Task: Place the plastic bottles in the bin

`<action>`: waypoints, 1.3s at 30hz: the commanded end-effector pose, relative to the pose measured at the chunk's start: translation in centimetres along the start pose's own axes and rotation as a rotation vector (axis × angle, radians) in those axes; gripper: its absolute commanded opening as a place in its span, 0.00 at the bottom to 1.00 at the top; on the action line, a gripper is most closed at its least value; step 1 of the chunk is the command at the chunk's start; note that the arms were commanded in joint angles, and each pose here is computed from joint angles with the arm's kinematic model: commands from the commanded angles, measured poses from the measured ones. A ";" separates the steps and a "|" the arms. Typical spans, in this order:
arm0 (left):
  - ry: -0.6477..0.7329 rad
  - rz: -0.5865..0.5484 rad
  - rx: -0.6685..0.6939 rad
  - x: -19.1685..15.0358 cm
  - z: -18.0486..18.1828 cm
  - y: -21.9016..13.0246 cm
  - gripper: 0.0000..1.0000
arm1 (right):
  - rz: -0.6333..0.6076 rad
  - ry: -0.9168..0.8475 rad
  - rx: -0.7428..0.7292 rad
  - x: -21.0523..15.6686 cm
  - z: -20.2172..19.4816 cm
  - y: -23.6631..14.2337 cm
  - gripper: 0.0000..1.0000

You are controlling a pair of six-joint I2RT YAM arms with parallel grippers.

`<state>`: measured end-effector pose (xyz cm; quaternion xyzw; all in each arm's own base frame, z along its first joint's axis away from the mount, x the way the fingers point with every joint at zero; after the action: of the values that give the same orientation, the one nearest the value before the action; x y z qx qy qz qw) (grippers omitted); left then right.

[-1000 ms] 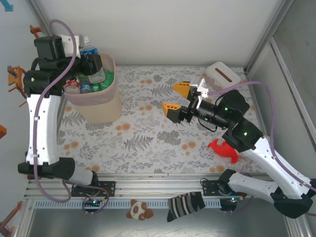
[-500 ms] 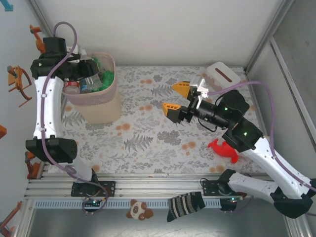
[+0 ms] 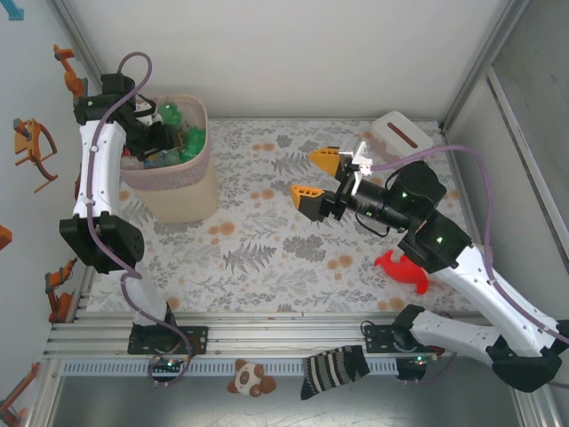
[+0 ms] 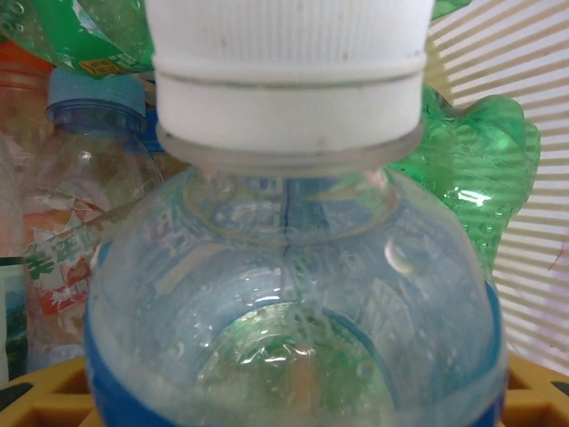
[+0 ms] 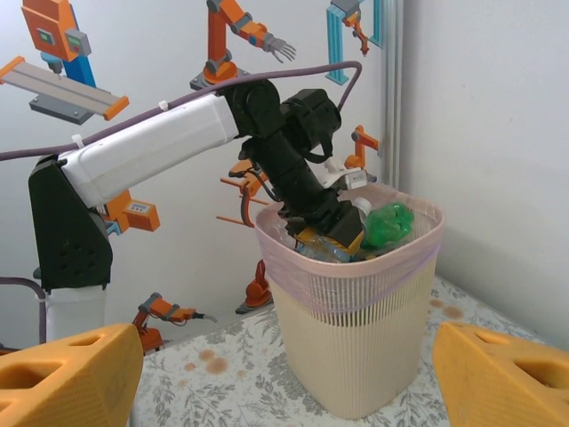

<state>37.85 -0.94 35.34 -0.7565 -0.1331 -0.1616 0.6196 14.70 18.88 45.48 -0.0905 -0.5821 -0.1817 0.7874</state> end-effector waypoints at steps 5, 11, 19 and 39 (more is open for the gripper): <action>0.002 0.082 0.017 -0.2 0.5 0.9 0.70 | -0.030 -0.010 0.015 0.8 0.4 0.0 0.84; 0.018 -0.062 -0.007 0.2 -0.6 -3.6 0.84 | -0.047 -0.022 -0.005 1.1 0.5 -0.4 0.84; 0.037 -0.209 -0.029 -0.8 -2.0 -9.1 0.87 | -0.054 -0.036 -0.036 1.1 0.5 -1.0 0.84; 0.028 -0.336 -0.030 -14.2 -2.8 -11.9 0.99 | 0.044 -0.032 -0.781 -2.8 -4.8 -5.1 0.91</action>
<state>20.47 -1.31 41.34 -0.7330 -0.2191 -0.2640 0.5873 16.18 14.77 42.32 -0.3279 -0.5043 -0.3301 0.7275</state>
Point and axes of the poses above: each hand's point on the last joint's axis, 136 mm out from that joint toward the fingers, its own y axis out along the fingers, its own z axis along the line the jaws close on, x = y × z, the point moved 10 cm from there along -y, back along the fingers, and after that the axes turned 13 degrees about y, right-handed, at the moved point
